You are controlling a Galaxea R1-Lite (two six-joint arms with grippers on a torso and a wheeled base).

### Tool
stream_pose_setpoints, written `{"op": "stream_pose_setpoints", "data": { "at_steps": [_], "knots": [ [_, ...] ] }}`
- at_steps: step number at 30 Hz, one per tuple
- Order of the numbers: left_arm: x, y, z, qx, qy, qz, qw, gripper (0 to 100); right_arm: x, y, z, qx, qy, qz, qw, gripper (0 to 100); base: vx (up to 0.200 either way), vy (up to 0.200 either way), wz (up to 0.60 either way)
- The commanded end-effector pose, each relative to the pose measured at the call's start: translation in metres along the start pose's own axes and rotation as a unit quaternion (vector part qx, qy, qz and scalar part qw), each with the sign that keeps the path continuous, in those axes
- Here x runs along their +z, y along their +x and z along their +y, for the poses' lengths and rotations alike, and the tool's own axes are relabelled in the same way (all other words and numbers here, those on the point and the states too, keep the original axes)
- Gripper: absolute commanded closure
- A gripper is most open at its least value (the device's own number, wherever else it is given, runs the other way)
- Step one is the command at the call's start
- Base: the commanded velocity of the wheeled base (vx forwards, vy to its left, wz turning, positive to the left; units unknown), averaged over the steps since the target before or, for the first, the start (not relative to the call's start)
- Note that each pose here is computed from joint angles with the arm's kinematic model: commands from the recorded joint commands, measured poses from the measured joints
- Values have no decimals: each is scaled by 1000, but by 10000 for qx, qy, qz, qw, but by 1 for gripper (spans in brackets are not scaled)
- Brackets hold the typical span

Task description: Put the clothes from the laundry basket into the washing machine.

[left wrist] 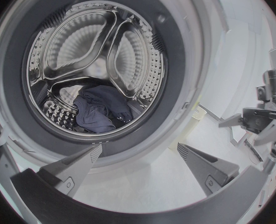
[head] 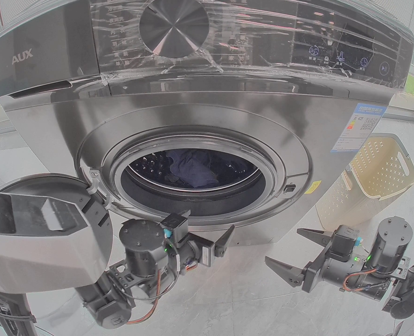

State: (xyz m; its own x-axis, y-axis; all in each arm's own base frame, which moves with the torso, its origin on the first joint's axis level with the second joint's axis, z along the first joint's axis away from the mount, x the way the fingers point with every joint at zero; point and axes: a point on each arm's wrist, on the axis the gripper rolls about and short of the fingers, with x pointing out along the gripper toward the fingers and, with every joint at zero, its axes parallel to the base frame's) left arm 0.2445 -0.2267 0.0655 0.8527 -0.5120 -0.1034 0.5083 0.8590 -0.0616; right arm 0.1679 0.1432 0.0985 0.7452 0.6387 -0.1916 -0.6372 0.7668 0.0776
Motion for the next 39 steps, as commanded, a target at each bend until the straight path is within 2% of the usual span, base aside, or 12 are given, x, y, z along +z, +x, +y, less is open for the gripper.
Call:
{"op": "stream_pose_setpoints", "data": {
  "at_steps": [1,3,5,11,16,19,20,22,26,29,35,39],
  "knots": [
    [27,-62,8,-128,-195,-223,9995,0,12,-42,-4,-274,130,-437,9986,0,0,0,0],
    [37,-76,13,-100,-380,-352,9986,0,13,-51,-9,-412,159,-511,9977,0,0,0,0],
    [46,-90,15,-104,-444,-502,9977,0,15,-56,-15,-563,182,-609,9964,0,0,0,0],
    [59,-127,23,19,-492,-777,9958,0,25,-68,-24,-890,191,-995,9909,0,0,0,0],
    [69,-160,30,59,-513,-1071,9929,0,28,-76,-31,-1175,175,-1096,9869,0,-200,0,0],
    [69,-174,37,182,-405,-1132,9926,0,29,-81,-36,-1367,196,-1157,9836,0,-200,0,0],
    [70,-182,44,394,-258,-1189,9918,0,30,-85,-38,-1486,205,-1180,9816,0,-200,0,0],
    [72,-189,49,555,-158,-1269,9902,0,31,-90,-41,-1613,204,-1218,9792,0,-200,0,0],
    [78,-205,55,707,-123,-1380,9878,0,32,-103,-39,-1804,237,-1249,9753,0,-200,0,0],
    [77,-218,57,713,-102,-1313,9887,0,30,-119,-35,-2047,252,-1224,9708,0,-200,0,0],
    [75,-249,64,913,-72,-1352,9866,0,17,-163,-22,-2134,171,-1194,9695,0,-200,0,0],
    [66,-271,71,1270,-2,-1211,9845,0,-4,-194,-15,-2528,14,-1155,9606,0,-200,0,0]
  ]
}}
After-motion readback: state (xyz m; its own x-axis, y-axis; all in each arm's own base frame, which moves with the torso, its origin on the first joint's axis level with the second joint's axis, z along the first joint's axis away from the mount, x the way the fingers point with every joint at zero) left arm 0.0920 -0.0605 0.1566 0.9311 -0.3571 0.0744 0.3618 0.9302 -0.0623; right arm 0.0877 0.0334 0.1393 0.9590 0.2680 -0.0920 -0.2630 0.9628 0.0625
